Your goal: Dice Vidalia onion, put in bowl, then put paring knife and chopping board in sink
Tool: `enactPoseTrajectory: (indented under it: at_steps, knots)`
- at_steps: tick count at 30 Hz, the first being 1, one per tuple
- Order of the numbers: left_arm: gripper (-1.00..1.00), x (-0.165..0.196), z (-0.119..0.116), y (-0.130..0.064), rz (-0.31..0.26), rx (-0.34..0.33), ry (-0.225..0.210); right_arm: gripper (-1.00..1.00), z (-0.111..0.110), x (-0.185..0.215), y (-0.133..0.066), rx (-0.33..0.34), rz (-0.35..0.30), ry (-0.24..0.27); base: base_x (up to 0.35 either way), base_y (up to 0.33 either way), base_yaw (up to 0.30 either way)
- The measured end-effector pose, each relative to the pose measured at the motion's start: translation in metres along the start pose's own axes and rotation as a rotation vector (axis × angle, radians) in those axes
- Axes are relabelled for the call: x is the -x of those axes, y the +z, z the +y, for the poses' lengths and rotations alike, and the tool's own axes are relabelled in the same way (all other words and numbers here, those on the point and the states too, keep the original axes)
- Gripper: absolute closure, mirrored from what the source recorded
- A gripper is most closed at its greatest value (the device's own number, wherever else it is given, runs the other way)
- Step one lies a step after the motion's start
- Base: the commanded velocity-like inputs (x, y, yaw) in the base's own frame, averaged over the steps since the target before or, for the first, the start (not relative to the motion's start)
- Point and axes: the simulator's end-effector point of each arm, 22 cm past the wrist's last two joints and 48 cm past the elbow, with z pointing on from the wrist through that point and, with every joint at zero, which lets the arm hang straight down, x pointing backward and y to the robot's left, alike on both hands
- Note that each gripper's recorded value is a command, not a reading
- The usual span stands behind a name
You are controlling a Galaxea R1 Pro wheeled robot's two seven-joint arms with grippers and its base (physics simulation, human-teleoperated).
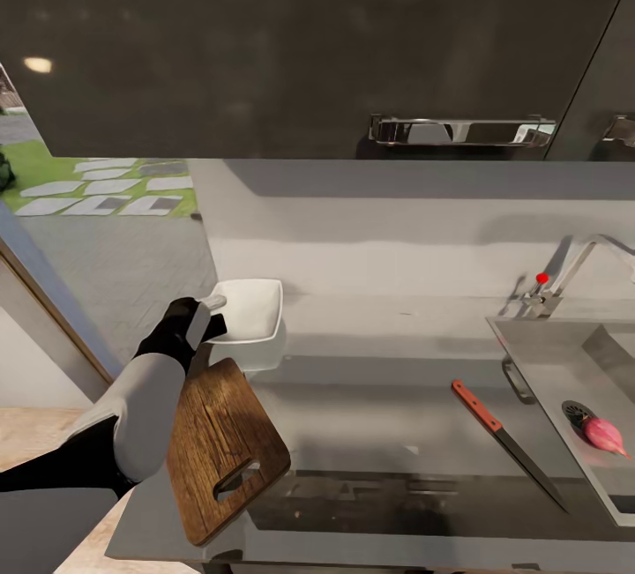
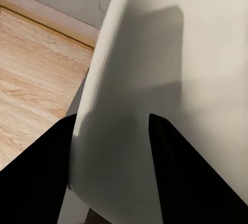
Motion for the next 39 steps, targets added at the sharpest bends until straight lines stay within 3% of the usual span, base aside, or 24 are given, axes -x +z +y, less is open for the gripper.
enactPoseTrajectory:
  at_steps: [36,37,39]
  knots:
    - [1.0,-0.001,-0.0067,-0.0014,-0.001,-0.008,0.003,-1.0,0.0,0.0003,0.0,0.0,-0.001,0.0,0.0,0.0,0.0]
    - [-1.0,-0.0014,-0.0078,-0.0016,0.0,-0.01,0.003,-1.0,0.0,0.0003,0.0001,0.0,-0.001,0.0,0.0,0.0,0.0]
    - [-1.0,-0.0016,-0.0089,-0.0019,-0.001,-0.012,0.004,-1.0,0.0,0.0004,0.0001,0.0,-0.001,0.0,0.0,0.0,0.0]
